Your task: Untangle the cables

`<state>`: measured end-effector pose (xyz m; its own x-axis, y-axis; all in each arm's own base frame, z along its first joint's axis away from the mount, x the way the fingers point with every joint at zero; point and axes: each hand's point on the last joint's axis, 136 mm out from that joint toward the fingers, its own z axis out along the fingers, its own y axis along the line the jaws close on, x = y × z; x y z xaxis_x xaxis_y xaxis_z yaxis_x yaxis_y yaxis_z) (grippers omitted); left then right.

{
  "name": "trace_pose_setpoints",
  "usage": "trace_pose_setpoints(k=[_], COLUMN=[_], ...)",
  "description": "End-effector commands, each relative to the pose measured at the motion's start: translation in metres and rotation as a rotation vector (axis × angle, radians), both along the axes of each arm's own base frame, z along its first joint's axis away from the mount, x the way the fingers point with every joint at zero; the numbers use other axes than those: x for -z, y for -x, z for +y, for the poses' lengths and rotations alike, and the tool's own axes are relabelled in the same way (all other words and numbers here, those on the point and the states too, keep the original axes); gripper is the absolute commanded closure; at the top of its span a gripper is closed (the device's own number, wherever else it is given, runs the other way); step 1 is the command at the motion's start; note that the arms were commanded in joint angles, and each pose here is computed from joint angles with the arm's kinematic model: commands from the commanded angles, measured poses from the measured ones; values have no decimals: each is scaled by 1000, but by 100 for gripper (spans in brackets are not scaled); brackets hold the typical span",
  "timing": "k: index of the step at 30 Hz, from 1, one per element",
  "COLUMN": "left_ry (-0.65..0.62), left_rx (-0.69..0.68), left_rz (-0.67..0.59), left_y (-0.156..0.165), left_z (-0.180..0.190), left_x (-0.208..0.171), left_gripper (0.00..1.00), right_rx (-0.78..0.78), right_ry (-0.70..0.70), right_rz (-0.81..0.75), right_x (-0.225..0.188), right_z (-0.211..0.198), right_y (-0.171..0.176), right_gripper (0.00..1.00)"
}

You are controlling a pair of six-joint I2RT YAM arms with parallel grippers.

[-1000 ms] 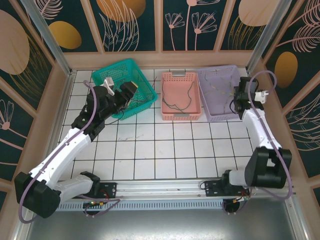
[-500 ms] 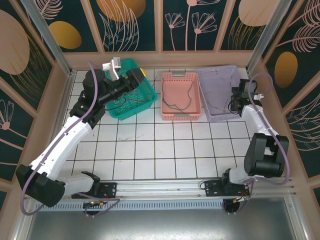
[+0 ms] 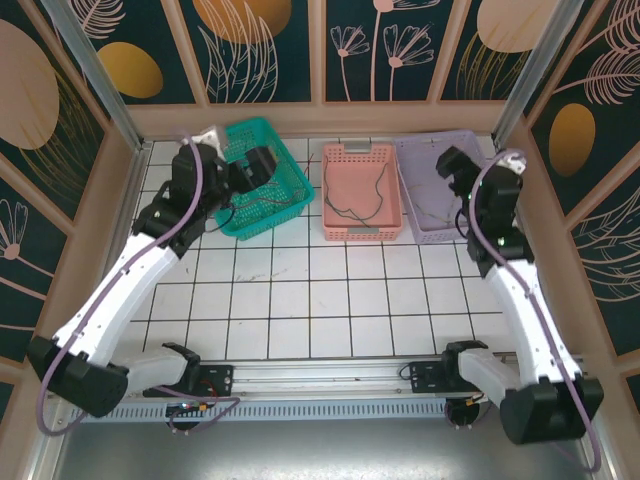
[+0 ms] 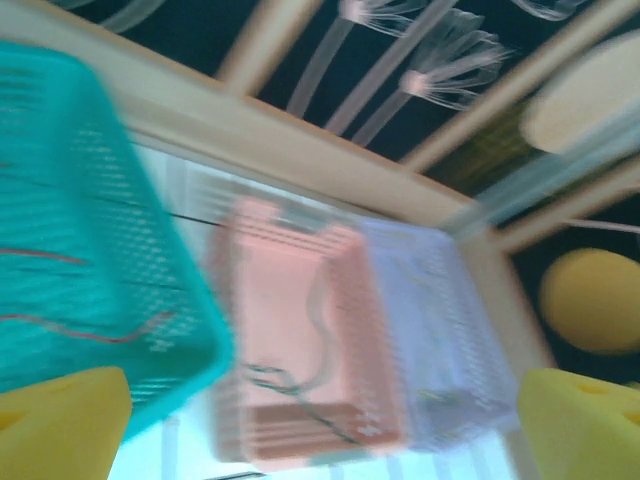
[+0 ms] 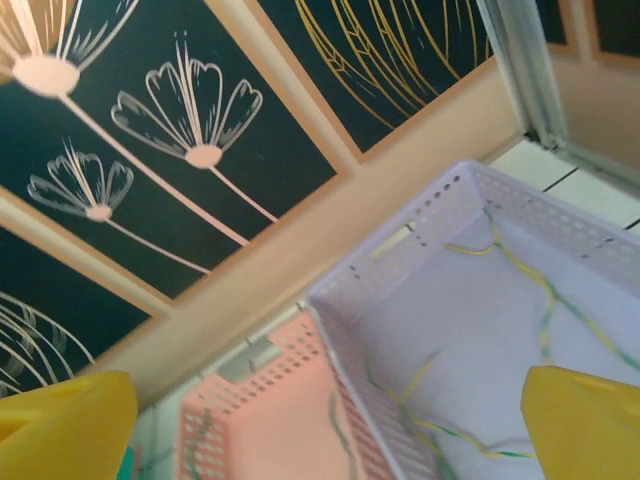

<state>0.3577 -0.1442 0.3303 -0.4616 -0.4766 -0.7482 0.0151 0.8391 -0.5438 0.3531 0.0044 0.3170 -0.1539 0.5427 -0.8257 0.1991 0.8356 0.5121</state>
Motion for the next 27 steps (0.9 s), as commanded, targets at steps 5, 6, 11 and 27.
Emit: trace_pose_setpoints(k=[5, 6, 11, 27], left_ry=[-545, -571, -626, -551], left_rx=[-423, -410, -373, -354], left_rz=[-143, -105, 81, -156], left_y=[33, 34, 26, -43], left_z=[123, 128, 153, 179], left_x=[82, 101, 175, 197], left_gripper=[1, 1, 1, 1], right_rx=[-48, -47, -5, -171], right_ry=[390, 393, 396, 370], right_rz=[28, 4, -26, 66], right_x=[108, 117, 146, 197], right_z=[-25, -28, -46, -50], right_y=[25, 28, 30, -35], right_gripper=[1, 1, 1, 1])
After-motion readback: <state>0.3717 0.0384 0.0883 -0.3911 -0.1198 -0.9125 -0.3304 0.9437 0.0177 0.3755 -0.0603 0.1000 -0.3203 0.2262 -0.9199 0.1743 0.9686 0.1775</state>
